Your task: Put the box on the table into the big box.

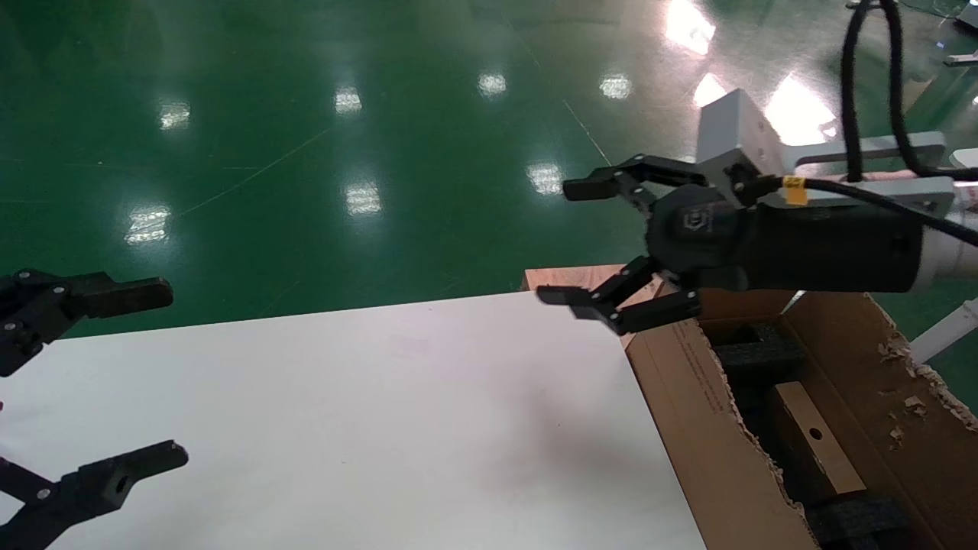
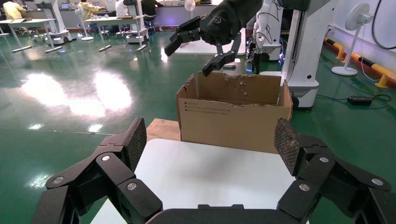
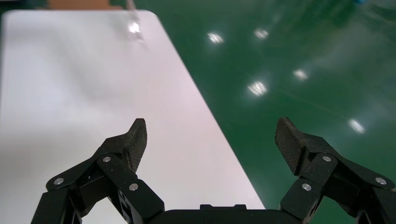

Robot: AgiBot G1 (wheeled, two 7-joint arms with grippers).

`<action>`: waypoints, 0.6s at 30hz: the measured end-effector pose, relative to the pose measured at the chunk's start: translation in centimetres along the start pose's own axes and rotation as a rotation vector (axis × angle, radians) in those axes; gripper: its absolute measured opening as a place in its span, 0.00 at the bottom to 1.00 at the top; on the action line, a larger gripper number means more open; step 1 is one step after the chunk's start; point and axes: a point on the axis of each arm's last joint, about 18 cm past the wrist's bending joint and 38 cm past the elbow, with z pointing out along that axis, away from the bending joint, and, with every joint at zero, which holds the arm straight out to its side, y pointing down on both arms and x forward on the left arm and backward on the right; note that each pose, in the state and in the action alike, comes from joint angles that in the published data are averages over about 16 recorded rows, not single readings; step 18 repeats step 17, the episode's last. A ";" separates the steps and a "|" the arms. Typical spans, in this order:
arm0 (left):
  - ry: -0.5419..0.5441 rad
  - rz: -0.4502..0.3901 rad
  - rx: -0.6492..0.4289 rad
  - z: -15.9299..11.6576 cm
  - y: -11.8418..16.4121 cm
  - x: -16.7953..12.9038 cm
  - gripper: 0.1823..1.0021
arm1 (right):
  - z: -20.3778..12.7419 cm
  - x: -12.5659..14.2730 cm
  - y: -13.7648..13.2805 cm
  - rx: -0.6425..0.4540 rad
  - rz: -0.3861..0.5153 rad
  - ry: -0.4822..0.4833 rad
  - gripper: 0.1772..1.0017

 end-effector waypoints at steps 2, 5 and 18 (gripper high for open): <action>0.000 0.000 0.000 0.0 0.0 0.0 1.00 | 0.8 -0.4 -0.5 0.022 -0.008 -0.037 1.00; 0.000 0.000 0.000 0.0 0.0 0.0 1.00 | 2.0 -1.0 -1.2 0.057 -0.015 -0.090 1.00; 0.000 0.000 0.000 0.0 0.0 0.0 1.00 | 4.6 -3.0 -2.2 0.174 -0.012 -0.216 1.00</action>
